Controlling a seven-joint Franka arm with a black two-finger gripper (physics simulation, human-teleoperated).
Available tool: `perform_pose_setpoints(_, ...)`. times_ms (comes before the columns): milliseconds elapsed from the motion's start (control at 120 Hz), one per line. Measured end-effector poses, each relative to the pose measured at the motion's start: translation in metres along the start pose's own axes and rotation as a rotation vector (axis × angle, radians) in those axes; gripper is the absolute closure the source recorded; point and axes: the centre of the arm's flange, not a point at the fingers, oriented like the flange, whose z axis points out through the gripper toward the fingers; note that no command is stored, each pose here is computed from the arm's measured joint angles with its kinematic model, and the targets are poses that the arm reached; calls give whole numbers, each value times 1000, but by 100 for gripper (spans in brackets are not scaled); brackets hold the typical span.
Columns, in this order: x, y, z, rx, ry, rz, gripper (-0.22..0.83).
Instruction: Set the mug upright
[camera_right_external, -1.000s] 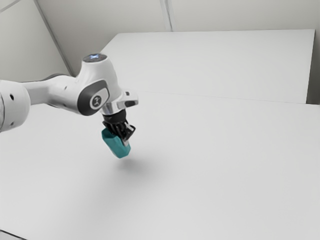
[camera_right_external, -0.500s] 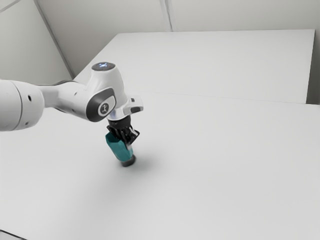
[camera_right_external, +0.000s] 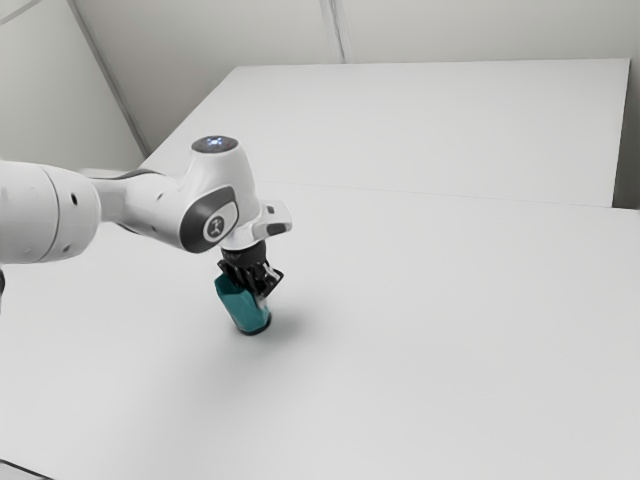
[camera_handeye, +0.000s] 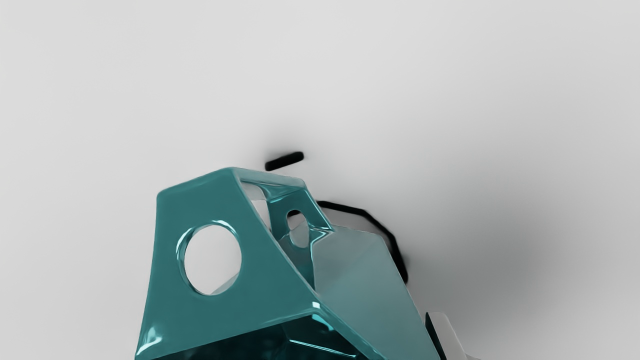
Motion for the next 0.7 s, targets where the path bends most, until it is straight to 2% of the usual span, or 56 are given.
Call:
perform_pose_setpoints(108,0,0,0,-3,5,-5,75)
perform_pose_setpoints(542,3,0,-5,-13,22,-12,44)
perform_pose_setpoints(700,3,0,-16,-14,41,-11,36)
